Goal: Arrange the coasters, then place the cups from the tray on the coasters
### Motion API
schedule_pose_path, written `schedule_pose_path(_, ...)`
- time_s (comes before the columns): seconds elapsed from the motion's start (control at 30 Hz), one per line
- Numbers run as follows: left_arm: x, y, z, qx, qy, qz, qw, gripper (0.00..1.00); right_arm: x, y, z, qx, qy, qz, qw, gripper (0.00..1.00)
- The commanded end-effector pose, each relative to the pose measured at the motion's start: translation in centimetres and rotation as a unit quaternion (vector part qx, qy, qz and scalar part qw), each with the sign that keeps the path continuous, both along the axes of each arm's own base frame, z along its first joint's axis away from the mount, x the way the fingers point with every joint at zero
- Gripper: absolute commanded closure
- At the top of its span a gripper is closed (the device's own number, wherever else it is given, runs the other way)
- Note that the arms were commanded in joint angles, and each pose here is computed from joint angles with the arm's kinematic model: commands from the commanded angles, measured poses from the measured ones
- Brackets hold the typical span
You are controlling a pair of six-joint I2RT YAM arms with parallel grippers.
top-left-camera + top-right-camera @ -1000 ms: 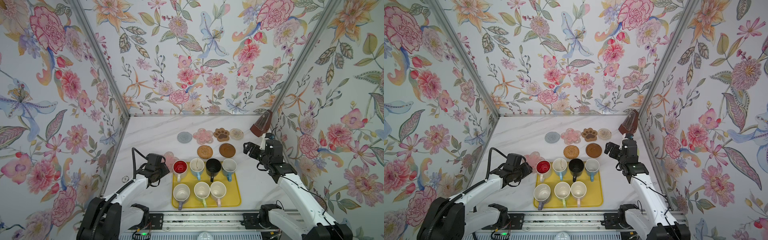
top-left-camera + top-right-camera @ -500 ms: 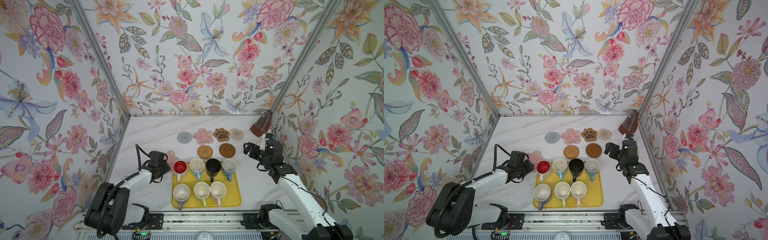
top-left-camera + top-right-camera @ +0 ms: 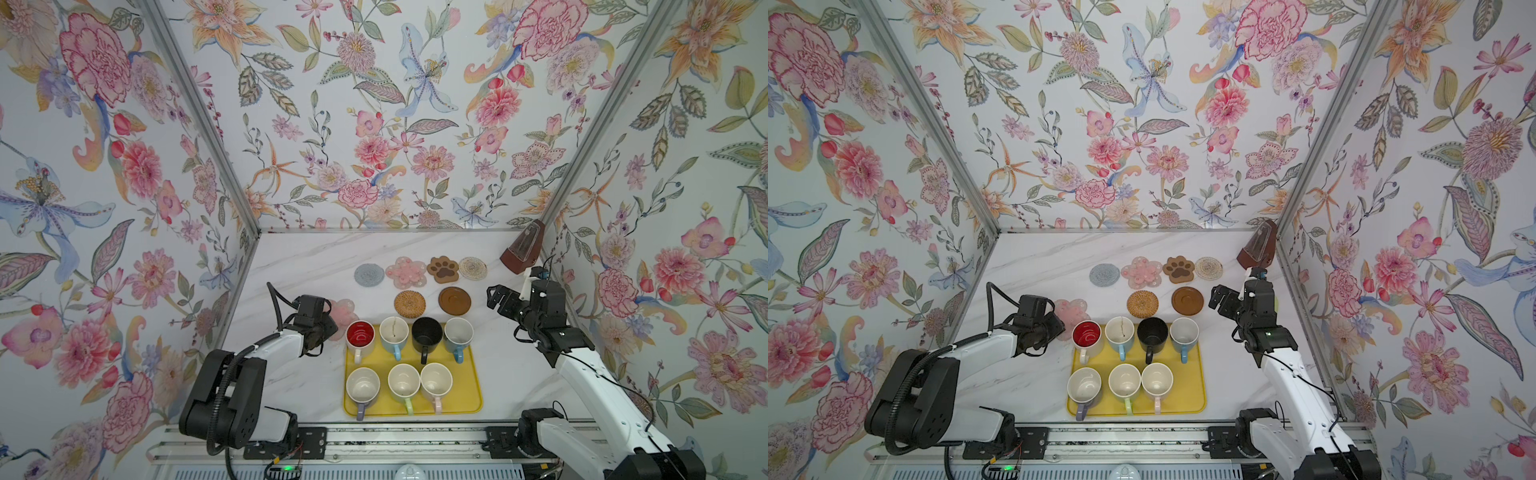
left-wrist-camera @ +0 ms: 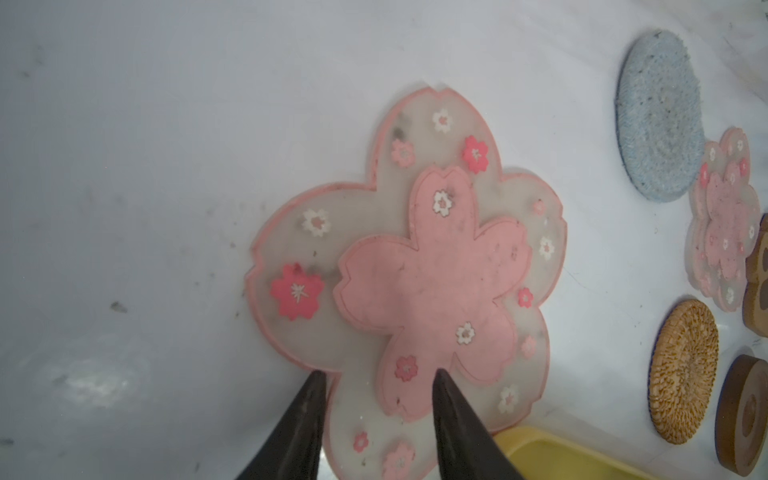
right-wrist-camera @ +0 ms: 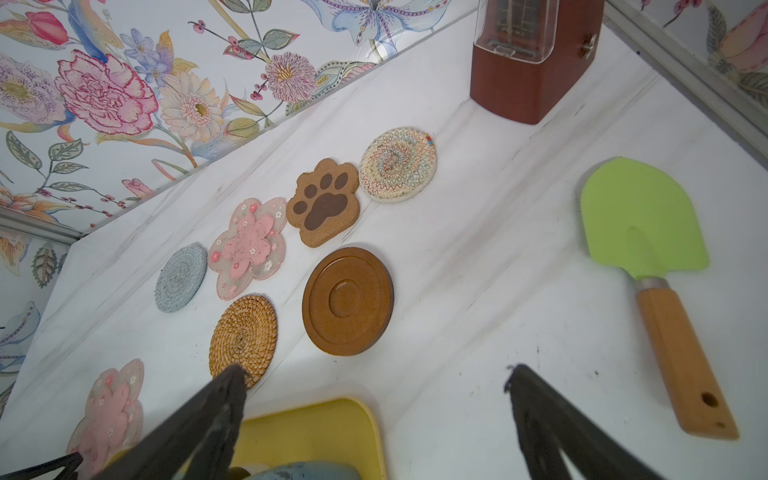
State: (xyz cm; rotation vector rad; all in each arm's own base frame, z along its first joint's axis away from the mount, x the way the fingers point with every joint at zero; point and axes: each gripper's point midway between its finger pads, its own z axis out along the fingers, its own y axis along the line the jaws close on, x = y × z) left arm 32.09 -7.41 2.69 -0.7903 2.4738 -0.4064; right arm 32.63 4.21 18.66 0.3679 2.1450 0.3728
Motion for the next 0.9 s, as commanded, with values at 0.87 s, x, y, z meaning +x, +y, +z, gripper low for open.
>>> schedule_pose_path(0.87, 6.3, 1.4, 4.8, 0.023, -0.047, -0.022, 0.998, 0.54, 0.1, -0.8, -0.5, -0.016, 0.015, -0.014, 1.000, 0.01)
